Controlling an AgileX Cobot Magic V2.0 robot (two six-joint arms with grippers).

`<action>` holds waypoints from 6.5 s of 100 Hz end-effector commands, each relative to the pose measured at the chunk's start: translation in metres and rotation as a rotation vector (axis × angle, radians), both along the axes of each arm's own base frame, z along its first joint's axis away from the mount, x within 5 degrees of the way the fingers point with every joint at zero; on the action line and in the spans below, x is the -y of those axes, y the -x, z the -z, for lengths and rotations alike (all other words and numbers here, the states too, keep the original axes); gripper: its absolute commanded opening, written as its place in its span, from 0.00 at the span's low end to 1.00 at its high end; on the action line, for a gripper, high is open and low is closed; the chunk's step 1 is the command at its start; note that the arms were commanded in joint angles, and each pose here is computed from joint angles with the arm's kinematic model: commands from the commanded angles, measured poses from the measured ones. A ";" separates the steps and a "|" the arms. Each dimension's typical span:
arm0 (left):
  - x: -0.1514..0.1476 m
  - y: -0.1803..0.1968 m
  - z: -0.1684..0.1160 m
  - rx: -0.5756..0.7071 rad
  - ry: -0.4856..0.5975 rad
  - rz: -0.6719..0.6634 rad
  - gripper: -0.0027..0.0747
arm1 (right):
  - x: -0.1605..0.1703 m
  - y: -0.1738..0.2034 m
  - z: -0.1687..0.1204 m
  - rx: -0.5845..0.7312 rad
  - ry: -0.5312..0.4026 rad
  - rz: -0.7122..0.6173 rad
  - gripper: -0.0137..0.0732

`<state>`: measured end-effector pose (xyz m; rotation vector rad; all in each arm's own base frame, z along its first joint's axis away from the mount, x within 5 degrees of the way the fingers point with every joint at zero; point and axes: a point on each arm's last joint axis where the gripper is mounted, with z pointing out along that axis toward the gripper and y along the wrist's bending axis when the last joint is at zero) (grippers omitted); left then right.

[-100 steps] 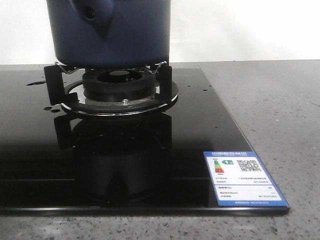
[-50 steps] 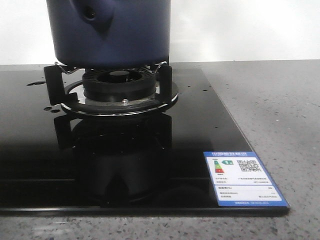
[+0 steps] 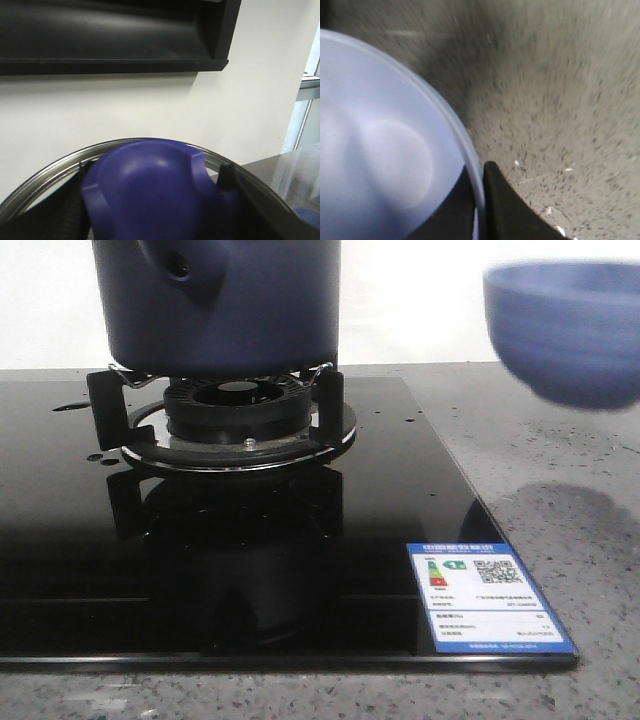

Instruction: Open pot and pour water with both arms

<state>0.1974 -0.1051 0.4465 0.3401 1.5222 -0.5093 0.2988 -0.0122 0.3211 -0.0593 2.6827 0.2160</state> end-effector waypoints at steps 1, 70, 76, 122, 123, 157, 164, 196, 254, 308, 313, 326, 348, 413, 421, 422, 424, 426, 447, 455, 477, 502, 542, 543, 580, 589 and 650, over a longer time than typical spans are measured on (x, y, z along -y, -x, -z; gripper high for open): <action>-0.007 0.006 -0.023 0.105 0.084 -0.048 0.47 | 0.002 0.001 -0.005 0.092 -0.003 0.031 0.11; -0.007 0.006 -0.023 0.111 0.069 -0.049 0.47 | 0.002 -0.005 0.008 0.036 -0.006 0.027 0.60; -0.006 0.006 -0.023 0.110 0.068 -0.046 0.47 | 0.002 -0.001 0.003 0.049 -0.005 0.025 0.68; 0.049 -0.035 0.021 0.009 -0.024 0.031 0.47 | -0.010 0.072 -0.087 0.314 -0.018 0.000 0.70; 0.050 -0.036 0.021 0.010 -0.024 0.028 0.47 | -0.010 0.074 -0.089 0.322 -0.017 0.000 0.70; 0.067 -0.067 0.054 -0.057 -0.069 -0.003 0.47 | -0.014 0.103 -0.109 0.417 -0.005 -0.005 0.70; 0.068 -0.070 0.056 -0.058 -0.071 -0.008 0.47 | -0.014 0.103 -0.109 0.417 -0.009 -0.006 0.70; 0.070 -0.074 0.061 -0.060 -0.073 -0.020 0.47 | -0.015 0.103 -0.110 0.429 -0.025 -0.006 0.70; 0.075 -0.079 0.070 -0.096 -0.096 -0.005 0.71 | -0.015 0.102 -0.110 0.435 -0.024 -0.007 0.70; 0.014 0.014 -0.027 0.219 0.028 0.002 0.54 | -0.030 0.101 -0.129 0.633 -0.246 -0.025 0.61; 0.008 0.023 -0.032 0.241 0.033 0.005 0.42 | -0.035 0.103 -0.134 0.719 -0.313 -0.049 0.51; -0.005 0.041 -0.032 0.245 0.000 0.014 0.01 | -0.042 0.114 -0.130 0.857 -0.352 -0.122 0.12; -0.047 0.064 0.006 0.200 0.041 -0.139 0.01 | -0.038 0.140 -0.093 0.982 -0.197 -0.136 0.09; -0.101 0.163 0.140 0.244 0.221 -0.391 0.01 | -0.037 0.231 0.040 1.085 -0.123 -0.025 0.08; -0.101 0.163 0.140 0.250 0.224 -0.394 0.01 | -0.037 0.230 0.044 1.073 -0.124 -0.024 0.08; -0.101 0.163 0.140 0.250 0.224 -0.394 0.01 | -0.037 0.230 0.045 1.070 -0.124 -0.024 0.08; -0.101 0.163 0.140 0.251 0.224 -0.395 0.01 | -0.037 0.230 0.046 1.068 -0.124 -0.023 0.08; -0.101 0.163 0.140 0.251 0.224 -0.395 0.01 | -0.037 0.230 0.046 1.068 -0.125 -0.025 0.08; -0.101 0.163 0.140 0.251 0.224 -0.395 0.01 | -0.037 0.230 0.046 1.068 -0.125 -0.025 0.08; -0.101 0.163 0.140 0.251 0.224 -0.395 0.01 | -0.037 0.230 0.046 1.068 -0.125 -0.025 0.08; -0.101 0.163 0.140 0.251 0.224 -0.395 0.01 | -0.037 0.230 0.046 1.068 -0.125 -0.025 0.08; -0.100 0.162 0.144 0.271 0.087 -0.407 0.01 | -0.037 0.230 0.046 1.068 -0.125 -0.025 0.08; -0.104 0.144 0.230 0.064 -0.006 -0.519 0.01 | -0.037 0.230 0.046 1.068 -0.125 -0.025 0.08; -0.104 0.144 0.232 0.063 -0.007 -0.519 0.01 | -0.037 0.230 0.046 1.068 -0.125 -0.025 0.08; -0.103 0.142 0.248 -0.018 0.042 -0.509 0.01 | -0.036 0.230 0.046 1.066 -0.125 -0.023 0.08; -0.103 0.142 0.248 -0.018 0.042 -0.509 0.01 | -0.036 0.230 0.046 1.066 -0.125 -0.023 0.08; -0.103 0.142 0.248 -0.018 0.042 -0.509 0.01 | -0.036 0.230 0.046 1.066 -0.125 -0.023 0.08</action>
